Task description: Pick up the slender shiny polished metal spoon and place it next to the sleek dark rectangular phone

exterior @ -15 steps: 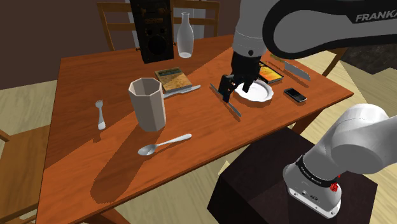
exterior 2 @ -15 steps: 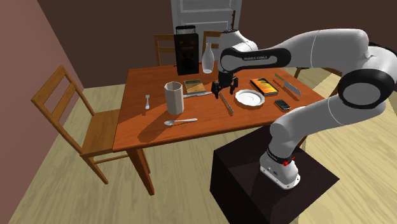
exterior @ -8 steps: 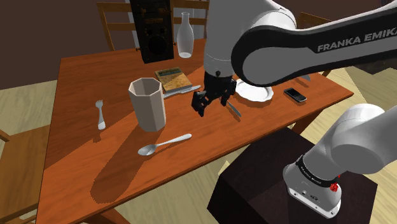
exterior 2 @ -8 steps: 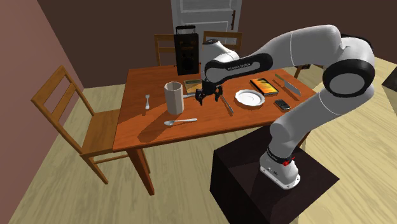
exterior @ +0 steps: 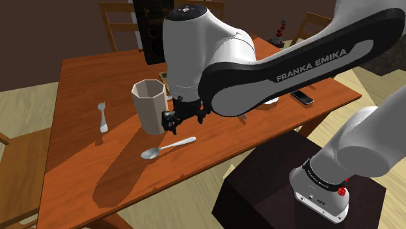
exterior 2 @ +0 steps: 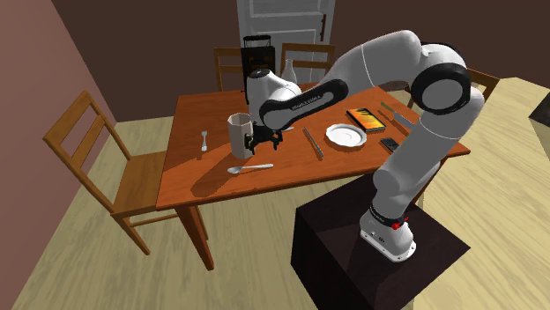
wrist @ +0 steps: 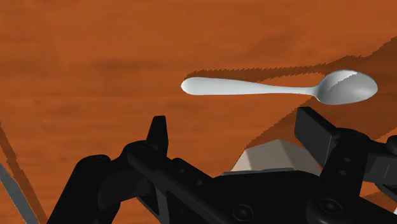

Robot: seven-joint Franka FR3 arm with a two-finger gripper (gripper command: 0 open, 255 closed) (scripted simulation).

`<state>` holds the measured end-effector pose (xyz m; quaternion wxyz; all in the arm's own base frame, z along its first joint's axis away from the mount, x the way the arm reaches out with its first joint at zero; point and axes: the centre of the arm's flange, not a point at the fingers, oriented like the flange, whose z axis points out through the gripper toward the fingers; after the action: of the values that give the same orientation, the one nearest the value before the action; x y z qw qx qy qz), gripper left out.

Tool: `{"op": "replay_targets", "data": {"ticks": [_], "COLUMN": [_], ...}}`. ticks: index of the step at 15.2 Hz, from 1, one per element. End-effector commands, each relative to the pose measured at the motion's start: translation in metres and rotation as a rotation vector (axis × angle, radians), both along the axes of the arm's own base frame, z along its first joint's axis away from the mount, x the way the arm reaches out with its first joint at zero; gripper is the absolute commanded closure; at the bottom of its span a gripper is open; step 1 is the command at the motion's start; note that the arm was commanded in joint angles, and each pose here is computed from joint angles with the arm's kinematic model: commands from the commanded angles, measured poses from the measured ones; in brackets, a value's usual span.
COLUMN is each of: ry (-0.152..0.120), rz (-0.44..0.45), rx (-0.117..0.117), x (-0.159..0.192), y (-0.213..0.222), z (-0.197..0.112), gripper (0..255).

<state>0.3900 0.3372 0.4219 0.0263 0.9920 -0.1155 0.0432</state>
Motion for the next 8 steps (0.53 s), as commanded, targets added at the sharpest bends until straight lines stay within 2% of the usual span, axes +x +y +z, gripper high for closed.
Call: {"op": "replay_targets", "data": {"ticks": [1, 8], "ry": [-0.013, -0.050], "rz": [-0.017, -0.065], "rx": [-0.001, -0.009], "x": [0.008, 0.041], "y": [0.019, 0.099], "z": [-0.009, -0.040], "gripper": [0, 0]}}
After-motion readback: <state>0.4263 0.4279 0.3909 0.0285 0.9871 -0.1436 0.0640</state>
